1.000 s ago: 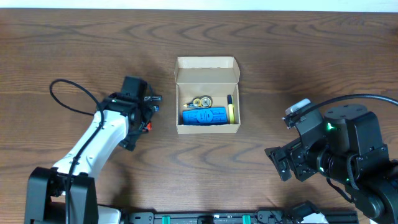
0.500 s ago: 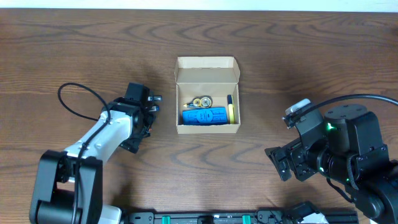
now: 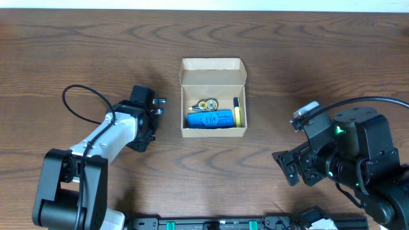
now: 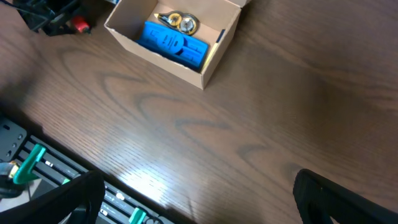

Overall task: Pack container
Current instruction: 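Move the left gripper to the red stapler and grasp it, then carry the red stapler into the box and release it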

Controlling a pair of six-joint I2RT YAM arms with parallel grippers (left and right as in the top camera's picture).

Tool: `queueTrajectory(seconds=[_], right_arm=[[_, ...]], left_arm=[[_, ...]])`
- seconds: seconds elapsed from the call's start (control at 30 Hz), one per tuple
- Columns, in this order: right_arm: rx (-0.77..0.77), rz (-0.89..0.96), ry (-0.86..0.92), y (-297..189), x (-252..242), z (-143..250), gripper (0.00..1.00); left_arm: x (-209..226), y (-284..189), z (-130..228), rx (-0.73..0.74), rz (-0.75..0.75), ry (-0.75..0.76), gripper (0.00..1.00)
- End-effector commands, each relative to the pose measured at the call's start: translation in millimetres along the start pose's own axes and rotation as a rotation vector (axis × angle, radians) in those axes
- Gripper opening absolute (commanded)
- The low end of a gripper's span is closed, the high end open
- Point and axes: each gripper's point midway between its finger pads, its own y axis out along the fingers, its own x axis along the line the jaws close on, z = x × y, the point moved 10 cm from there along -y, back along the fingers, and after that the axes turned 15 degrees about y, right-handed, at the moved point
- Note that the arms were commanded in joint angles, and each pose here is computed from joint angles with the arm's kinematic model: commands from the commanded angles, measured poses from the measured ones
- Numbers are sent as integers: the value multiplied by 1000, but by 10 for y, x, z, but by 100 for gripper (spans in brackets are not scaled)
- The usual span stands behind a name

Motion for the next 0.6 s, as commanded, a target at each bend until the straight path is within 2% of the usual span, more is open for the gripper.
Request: queueTrajectory(seconds=[0.0, 0.13, 0.23, 0.4, 0.57], right_arm=[[-6, 7, 19, -13, -14, -1, 99], [-6, 7, 19, -13, -14, -1, 99], [-6, 7, 19, -13, -14, -1, 99], [-6, 7, 19, -13, -14, -1, 99], [-6, 7, 19, -13, -14, -1, 99]], left_arm=[[26, 59, 12, -2, -30, 1, 37], [34, 59, 13, -3, -36, 12, 23], [42, 53, 31, 17, -37, 35, 6], [111, -60, 72, 43, -54, 53, 6], [128, -377, 54, -16, 28, 180, 6]])
